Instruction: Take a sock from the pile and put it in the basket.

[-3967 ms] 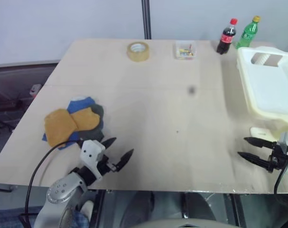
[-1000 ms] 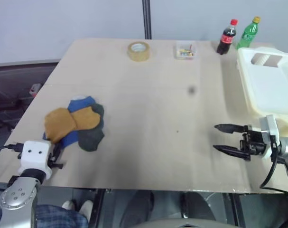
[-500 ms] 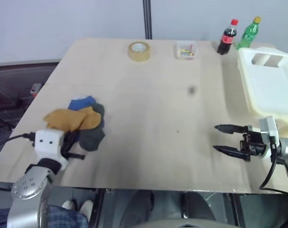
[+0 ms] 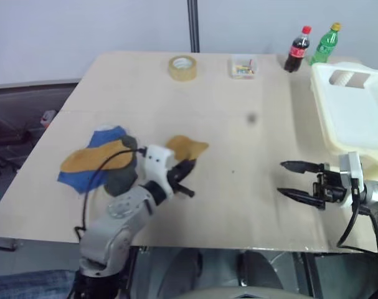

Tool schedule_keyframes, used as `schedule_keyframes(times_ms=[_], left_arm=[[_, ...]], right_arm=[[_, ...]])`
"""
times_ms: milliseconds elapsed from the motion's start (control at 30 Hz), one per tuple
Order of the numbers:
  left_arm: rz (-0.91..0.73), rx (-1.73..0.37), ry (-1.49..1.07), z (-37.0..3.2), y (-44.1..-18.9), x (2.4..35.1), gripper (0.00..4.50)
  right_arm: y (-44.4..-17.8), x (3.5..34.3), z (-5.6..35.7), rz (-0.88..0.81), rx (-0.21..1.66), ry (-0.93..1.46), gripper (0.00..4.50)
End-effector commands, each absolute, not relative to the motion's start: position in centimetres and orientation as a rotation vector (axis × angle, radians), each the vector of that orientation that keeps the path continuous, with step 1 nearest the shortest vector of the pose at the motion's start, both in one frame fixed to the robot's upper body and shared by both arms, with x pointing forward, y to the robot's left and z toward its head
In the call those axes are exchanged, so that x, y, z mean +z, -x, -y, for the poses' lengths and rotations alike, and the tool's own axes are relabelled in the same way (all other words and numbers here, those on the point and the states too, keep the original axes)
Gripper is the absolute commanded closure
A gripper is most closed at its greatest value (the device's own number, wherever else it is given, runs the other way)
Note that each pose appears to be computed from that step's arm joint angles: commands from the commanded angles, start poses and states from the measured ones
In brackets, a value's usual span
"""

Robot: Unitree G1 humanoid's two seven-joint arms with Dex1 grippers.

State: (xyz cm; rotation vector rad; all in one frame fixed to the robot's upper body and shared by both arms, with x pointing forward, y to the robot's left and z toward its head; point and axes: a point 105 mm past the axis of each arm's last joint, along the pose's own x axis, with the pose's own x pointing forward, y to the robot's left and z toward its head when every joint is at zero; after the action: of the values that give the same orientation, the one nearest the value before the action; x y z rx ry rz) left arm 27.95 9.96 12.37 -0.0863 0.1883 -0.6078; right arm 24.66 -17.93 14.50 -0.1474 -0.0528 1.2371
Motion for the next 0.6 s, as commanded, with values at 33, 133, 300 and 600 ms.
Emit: schedule_keyframes(times_ms=[33,133,300,600], left_arm=[[-0.234,-0.705,0.128,-6.5,-27.9,11.8,4.37],[-0.27,-0.758,0.144,-5.0,-28.0,11.3,4.37],[-0.249,-0.795,0.148,-3.9,-28.2,11.5,3.74],[-0.099,-0.922,0.237,-4.4,-27.6,14.9,1.76]], right_arm=[[-24.4,15.7,18.3,0.107,1.2,0.192,1.03],[-24.3,15.7,18.3,0.115,1.181,0.194,1.03],[-24.1,15.8,18.2,0.12,1.161,0.191,1.03],[-23.8,15.7,18.0,0.113,1.152,0.184,1.03]])
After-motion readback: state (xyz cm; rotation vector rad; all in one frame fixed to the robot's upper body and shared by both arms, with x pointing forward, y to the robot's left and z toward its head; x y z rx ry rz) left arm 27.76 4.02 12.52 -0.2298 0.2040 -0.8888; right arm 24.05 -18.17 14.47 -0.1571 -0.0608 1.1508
